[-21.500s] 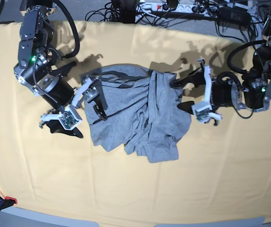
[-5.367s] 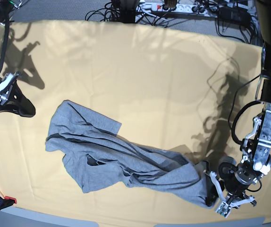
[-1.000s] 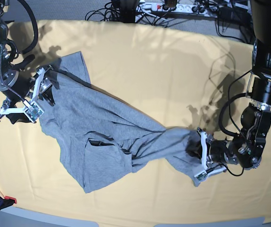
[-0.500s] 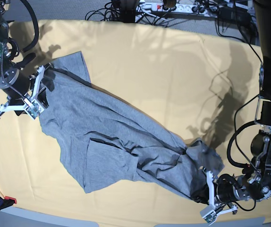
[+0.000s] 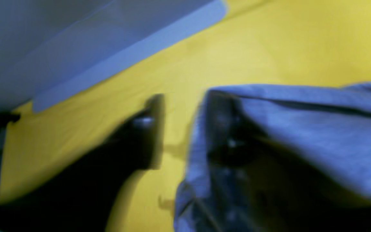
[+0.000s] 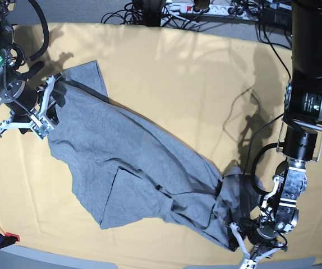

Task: Layout the t-shirt on the table in an organized manner, then fold the t-shirt properly
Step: 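Release the shirt end with the left gripper and lift away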

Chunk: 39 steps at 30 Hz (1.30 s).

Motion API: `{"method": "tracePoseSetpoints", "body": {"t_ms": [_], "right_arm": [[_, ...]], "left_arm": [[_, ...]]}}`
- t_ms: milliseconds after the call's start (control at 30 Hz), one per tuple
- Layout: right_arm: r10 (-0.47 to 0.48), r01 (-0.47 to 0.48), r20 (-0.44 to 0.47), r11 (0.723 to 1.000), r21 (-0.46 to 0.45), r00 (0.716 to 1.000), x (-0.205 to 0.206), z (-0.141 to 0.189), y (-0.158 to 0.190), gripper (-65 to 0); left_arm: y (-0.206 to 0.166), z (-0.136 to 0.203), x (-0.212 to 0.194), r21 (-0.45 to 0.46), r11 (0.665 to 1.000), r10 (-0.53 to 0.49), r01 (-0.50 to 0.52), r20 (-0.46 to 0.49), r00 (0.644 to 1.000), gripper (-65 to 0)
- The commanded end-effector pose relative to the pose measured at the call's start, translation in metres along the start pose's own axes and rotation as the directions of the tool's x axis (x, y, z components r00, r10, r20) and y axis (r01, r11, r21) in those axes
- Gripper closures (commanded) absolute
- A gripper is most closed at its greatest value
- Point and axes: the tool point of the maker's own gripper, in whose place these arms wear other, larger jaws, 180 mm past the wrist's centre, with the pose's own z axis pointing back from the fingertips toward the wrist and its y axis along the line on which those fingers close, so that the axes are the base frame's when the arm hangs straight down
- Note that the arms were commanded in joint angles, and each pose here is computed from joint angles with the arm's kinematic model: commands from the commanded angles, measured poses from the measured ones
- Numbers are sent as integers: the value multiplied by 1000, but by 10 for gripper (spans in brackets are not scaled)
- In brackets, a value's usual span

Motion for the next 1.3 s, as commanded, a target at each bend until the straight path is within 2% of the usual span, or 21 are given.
{"method": "tracePoseSetpoints", "body": {"t_ms": [0,67,133,233,300,400,500,600,733,833,933,1100,1267], "right_arm": [[17,-17,20,999,-27,1000,6,4,-9,-179],[16,-15,21,1000,-27,1000,6,4,-9,-179],[16,-15,22,1000,-27,1000,7,4,-9,-179],[16,-15,22,1000,-27,1000,6,4,-9,-179],[16,-15,22,1000,-27,1000,6,4,-9,-179],[16,-15,22,1000,-28,1000,7,4,-9,-179],[16,-15,25,999,-28,1000,7,4,-9,-180],[16,-15,35,999,-28,999,9,4,-9,-179],[16,-15,49,1000,-27,999,11,4,-9,-179],[16,-15,48,1000,-27,999,11,4,-9,-179],[16,-15,49,1000,-28,999,11,4,-9,-179],[16,-15,51,1000,-27,999,12,4,-9,-180],[16,-15,53,1000,-27,998,12,4,-9,-179]], "left_arm": [[28,6,40,71,997,13,-20,87,996,-463],[42,8,45,121,991,54,-64,79,995,-484],[48,10,48,125,987,94,-97,32,995,-483],[56,19,41,121,988,110,-93,-137,984,-483],[52,29,31,43,997,77,-68,-269,960,-483],[34,49,18,-168,983,0,-72,-391,920,-482],[15,69,14,-367,920,-21,-137,-395,919,-478],[2,87,10,-505,844,-33,-180,-384,923,-478],[-14,105,16,-645,729,24,-232,-314,949,-477],[-20,112,11,-691,671,74,-269,-298,952,-477],[-24,117,-8,-709,639,93,-298,-313,945,-477],[-28,121,-47,-694,625,100,-358,-384,918,-477],[-41,125,-71,-702,588,111,-402,-423,899,-477]]}}
